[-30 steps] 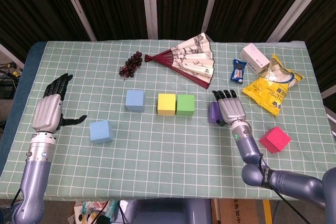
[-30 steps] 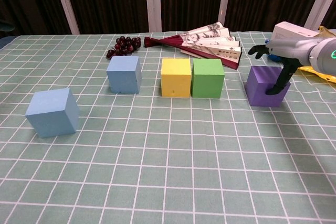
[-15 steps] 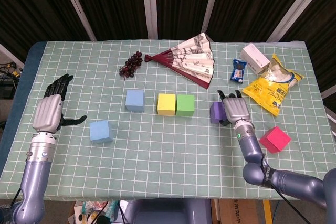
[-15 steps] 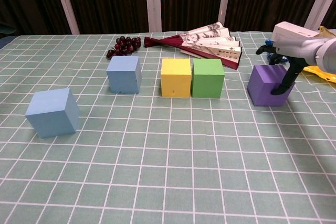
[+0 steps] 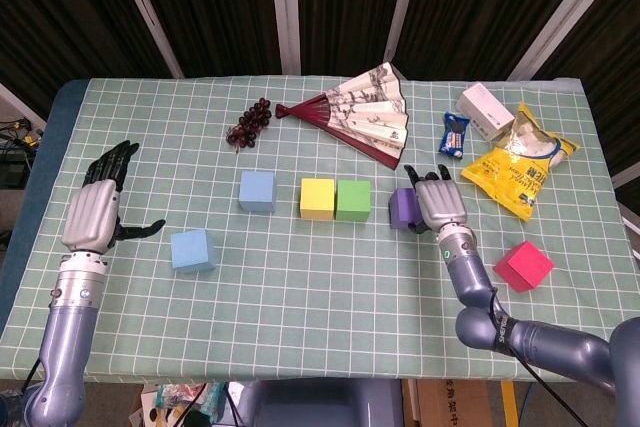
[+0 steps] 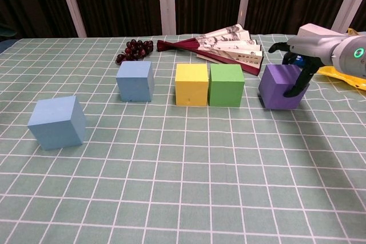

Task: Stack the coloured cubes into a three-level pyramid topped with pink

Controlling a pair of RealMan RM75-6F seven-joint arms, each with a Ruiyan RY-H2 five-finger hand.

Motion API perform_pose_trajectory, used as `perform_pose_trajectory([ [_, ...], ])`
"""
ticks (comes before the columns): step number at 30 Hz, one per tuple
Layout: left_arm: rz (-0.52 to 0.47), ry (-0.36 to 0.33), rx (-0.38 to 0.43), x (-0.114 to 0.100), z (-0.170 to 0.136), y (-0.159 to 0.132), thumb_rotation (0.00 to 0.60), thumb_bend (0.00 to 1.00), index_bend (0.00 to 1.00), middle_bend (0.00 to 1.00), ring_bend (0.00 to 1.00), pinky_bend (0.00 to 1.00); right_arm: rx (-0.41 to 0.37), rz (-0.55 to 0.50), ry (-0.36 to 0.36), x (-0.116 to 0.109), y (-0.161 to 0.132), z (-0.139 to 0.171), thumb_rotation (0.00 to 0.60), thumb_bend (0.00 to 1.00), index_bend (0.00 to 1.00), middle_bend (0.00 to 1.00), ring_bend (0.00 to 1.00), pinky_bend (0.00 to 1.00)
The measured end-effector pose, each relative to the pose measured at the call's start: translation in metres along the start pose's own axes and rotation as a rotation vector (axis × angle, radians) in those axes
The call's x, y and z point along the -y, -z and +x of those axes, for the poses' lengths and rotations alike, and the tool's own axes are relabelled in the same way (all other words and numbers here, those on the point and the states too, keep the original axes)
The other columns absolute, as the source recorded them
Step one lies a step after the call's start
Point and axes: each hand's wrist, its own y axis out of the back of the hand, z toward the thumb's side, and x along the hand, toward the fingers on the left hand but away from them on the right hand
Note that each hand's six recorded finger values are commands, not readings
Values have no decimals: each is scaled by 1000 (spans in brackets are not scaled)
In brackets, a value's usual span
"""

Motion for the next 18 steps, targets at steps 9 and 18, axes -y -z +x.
perform_pose_trajectory([
  [9, -1, -3, -11, -1, 2, 3, 600, 110, 0, 0, 0, 0, -6, 13, 8, 2, -16, -8, 600, 236, 0, 400, 204, 0],
  [18, -2, 2, -24, 0, 5, 7, 600, 110, 0, 0, 0, 0, 11, 24, 9, 5, -29, -16, 600, 236, 0, 400, 204, 0],
])
